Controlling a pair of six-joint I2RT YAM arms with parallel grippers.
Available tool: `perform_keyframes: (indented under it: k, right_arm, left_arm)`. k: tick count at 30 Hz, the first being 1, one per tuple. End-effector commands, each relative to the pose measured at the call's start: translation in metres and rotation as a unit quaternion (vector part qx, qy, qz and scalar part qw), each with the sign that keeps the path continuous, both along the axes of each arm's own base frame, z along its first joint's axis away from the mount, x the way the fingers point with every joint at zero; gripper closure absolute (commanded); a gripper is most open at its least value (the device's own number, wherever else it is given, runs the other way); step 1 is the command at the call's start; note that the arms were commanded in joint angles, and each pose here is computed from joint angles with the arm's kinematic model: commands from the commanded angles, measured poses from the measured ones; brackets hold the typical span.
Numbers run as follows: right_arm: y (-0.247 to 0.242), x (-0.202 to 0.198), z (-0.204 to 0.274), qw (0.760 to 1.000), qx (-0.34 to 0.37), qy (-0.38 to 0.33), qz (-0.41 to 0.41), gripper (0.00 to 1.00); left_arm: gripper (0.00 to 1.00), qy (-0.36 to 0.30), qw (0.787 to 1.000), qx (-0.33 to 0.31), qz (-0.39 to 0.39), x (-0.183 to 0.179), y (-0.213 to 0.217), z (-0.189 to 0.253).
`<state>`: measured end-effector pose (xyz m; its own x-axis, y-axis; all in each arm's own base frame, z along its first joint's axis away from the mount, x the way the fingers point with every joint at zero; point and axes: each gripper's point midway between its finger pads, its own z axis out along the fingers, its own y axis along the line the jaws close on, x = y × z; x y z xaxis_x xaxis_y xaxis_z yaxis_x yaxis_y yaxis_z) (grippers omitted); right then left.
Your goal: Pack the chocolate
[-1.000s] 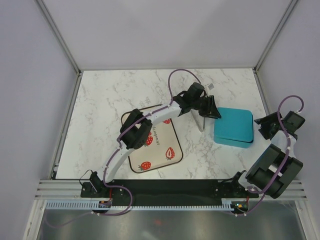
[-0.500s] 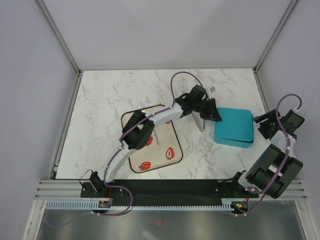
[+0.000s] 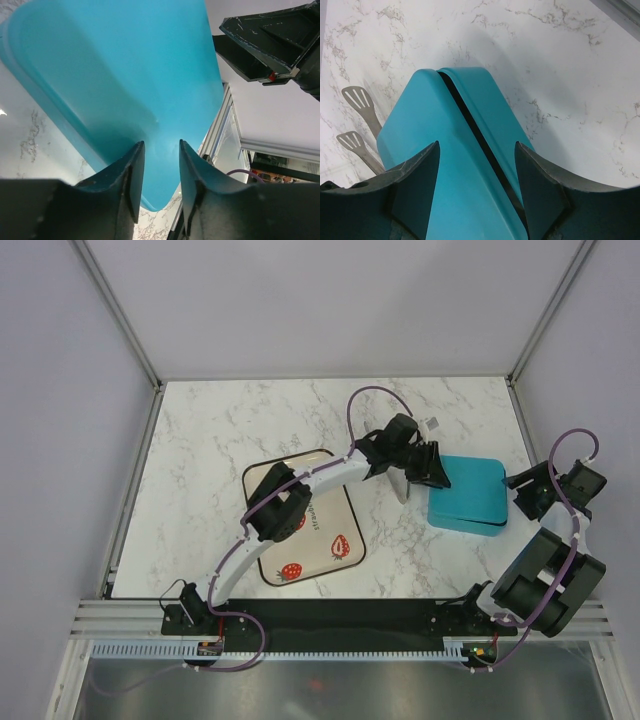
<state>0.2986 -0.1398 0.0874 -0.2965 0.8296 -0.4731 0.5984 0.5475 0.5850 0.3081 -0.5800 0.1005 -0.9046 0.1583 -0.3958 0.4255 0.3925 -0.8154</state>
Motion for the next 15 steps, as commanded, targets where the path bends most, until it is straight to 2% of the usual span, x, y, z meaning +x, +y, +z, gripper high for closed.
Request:
perform_keyframes:
  k: [1, 4, 6, 15]
  right_arm:
    - [-0.001, 0.005, 0.007, 1.000, -0.015, -0.018, 0.013, 0.31]
    - [-0.001, 0.006, 0.007, 1.000, -0.017, -0.019, 0.015, 0.31]
    - [0.000, 0.007, 0.007, 1.000, -0.017, -0.020, 0.017, 0.31]
    - [0.002, 0.010, 0.001, 0.999, -0.016, -0.017, 0.027, 0.30]
  left_arm:
    - [0.57, -0.059, 0.998, -0.032, -0.011, -0.001, -0.001, 0.051]
    - [0.48, -0.082, 0.996, -0.035, -0.002, 0.003, 0.005, 0.074]
    - [0.46, -0.098, 0.995, -0.033, 0.012, 0.009, 0.009, 0.086]
    - [0.48, -0.106, 0.992, 0.047, 0.054, 0.033, 0.029, 0.042]
